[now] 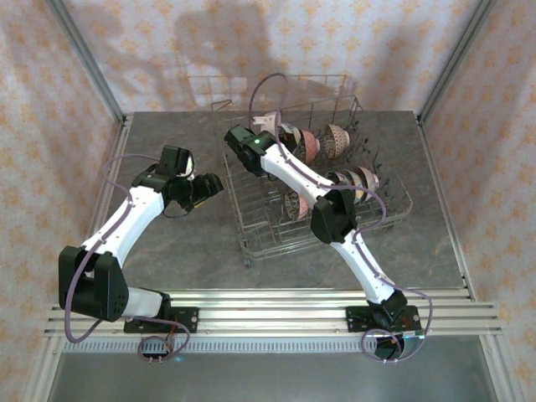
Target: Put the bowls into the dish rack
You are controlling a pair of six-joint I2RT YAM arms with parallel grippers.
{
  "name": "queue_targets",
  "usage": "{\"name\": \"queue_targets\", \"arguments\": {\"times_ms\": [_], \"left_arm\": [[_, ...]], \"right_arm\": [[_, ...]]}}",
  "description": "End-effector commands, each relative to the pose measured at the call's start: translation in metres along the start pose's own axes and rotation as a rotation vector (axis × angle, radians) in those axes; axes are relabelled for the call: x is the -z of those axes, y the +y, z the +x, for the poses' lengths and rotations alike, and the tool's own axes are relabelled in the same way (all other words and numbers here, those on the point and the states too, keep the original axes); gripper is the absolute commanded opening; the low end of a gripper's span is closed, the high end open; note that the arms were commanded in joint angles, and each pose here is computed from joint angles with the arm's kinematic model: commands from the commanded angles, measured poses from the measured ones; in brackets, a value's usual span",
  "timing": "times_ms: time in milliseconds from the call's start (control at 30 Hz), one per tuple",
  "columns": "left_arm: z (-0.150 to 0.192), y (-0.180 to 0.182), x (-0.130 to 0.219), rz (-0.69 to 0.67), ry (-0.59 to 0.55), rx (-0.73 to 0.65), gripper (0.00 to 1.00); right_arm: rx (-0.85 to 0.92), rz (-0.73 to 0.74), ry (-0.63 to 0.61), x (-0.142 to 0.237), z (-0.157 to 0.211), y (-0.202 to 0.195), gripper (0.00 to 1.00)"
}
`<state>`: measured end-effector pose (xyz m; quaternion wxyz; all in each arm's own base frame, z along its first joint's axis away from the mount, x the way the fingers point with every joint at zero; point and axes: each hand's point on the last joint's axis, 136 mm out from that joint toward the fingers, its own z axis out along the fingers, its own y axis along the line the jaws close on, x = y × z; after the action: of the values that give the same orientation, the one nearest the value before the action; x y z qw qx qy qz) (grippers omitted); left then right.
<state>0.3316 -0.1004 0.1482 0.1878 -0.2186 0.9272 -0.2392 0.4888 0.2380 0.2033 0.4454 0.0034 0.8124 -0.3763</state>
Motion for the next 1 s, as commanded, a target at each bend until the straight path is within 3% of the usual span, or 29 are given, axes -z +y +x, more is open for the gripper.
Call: {"name": "queue_targets", "arguments": {"times_ms": [0, 667, 700, 967], "left_arm": [[0.001, -0.001, -0.003, 0.013, 0.006, -0.019, 0.71], [0.000, -0.001, -0.001, 0.009, 0.004, -0.009, 0.71], [0.000, -0.001, -0.001, 0.008, 0.005, -0.009, 0.71], [-0.001, -0.003, 0.008, 0.001, -0.005, -0.019, 0.71]], "right_arm": [[-0.016, 0.018, -0.030, 0.005, -0.013, -0.007, 0.00], [0.041, -0.084, 0.017, 0.007, 0.004, 0.027, 0.16], [0.043, -0.092, 0.022, 0.007, 0.006, 0.029, 0.23], [0.050, -0.126, 0.044, 0.006, 0.012, 0.039, 0.38]]}}
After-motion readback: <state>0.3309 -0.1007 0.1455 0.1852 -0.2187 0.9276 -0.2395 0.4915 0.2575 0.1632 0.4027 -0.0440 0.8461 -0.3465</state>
